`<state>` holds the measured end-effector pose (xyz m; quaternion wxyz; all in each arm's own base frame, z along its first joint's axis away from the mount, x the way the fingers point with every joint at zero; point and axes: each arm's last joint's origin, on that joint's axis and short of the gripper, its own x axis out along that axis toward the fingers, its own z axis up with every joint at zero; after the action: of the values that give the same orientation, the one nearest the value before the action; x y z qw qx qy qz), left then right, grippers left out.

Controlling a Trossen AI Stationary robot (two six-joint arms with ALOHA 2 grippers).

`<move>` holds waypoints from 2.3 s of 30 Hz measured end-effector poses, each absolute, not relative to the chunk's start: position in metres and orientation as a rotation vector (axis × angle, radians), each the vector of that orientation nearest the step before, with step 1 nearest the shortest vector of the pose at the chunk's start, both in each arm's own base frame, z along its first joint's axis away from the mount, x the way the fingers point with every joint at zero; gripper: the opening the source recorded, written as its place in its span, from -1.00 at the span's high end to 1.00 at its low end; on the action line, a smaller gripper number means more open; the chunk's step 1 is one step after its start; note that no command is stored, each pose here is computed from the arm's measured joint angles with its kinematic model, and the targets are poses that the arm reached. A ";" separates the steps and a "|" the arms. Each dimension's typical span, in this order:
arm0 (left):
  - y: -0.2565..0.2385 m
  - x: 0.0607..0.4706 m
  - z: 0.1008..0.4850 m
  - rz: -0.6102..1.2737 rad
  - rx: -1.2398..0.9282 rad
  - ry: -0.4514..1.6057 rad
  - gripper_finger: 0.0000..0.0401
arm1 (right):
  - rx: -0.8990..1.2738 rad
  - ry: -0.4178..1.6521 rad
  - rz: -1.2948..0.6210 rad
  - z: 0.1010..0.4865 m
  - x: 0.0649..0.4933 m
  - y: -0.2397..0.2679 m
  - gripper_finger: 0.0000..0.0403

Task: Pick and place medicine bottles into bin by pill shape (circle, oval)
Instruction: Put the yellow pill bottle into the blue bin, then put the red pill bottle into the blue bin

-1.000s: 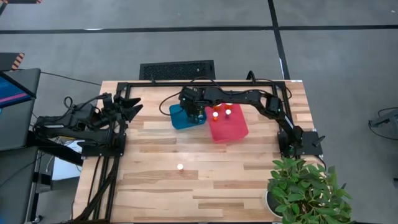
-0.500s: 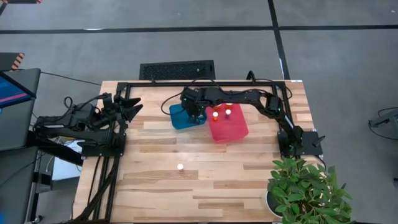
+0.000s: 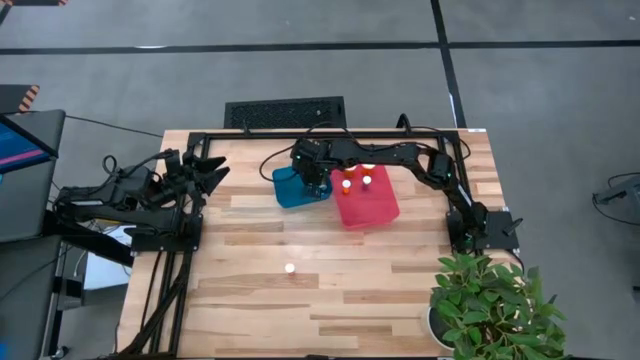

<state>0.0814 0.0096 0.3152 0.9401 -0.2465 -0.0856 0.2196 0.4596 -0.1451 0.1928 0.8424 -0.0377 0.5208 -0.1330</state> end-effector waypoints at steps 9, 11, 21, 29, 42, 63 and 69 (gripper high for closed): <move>0.010 0.081 0.315 0.449 -0.495 -0.172 -0.29 | -0.076 1.102 -0.282 0.193 0.459 -0.147 0.15; 0.010 0.081 0.315 0.449 -0.494 -0.172 -0.29 | -0.076 1.102 -0.283 0.193 0.459 -0.147 0.11; 0.010 0.081 0.315 0.450 -0.491 -0.169 -0.29 | -0.048 1.088 -0.256 0.207 0.459 -0.153 -0.23; 0.010 0.081 0.315 0.449 -0.491 -0.168 -0.29 | -0.049 0.996 -0.240 0.261 0.466 -0.149 -0.28; 0.007 0.082 0.315 0.360 -0.463 -0.141 -0.29 | -0.017 0.912 0.137 0.290 0.489 0.002 -0.28; 0.006 0.083 0.311 0.318 -0.428 -0.088 -0.29 | -0.064 0.885 0.229 0.221 0.485 0.115 -0.28; 0.006 0.083 0.311 0.319 -0.428 -0.087 -0.29 | -0.095 0.871 0.230 0.222 0.486 0.115 -0.28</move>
<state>0.0832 0.0057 0.3112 0.9637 -0.2112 -0.0430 0.1576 0.4856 0.1153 0.2219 0.8993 -0.0459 0.4206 0.1110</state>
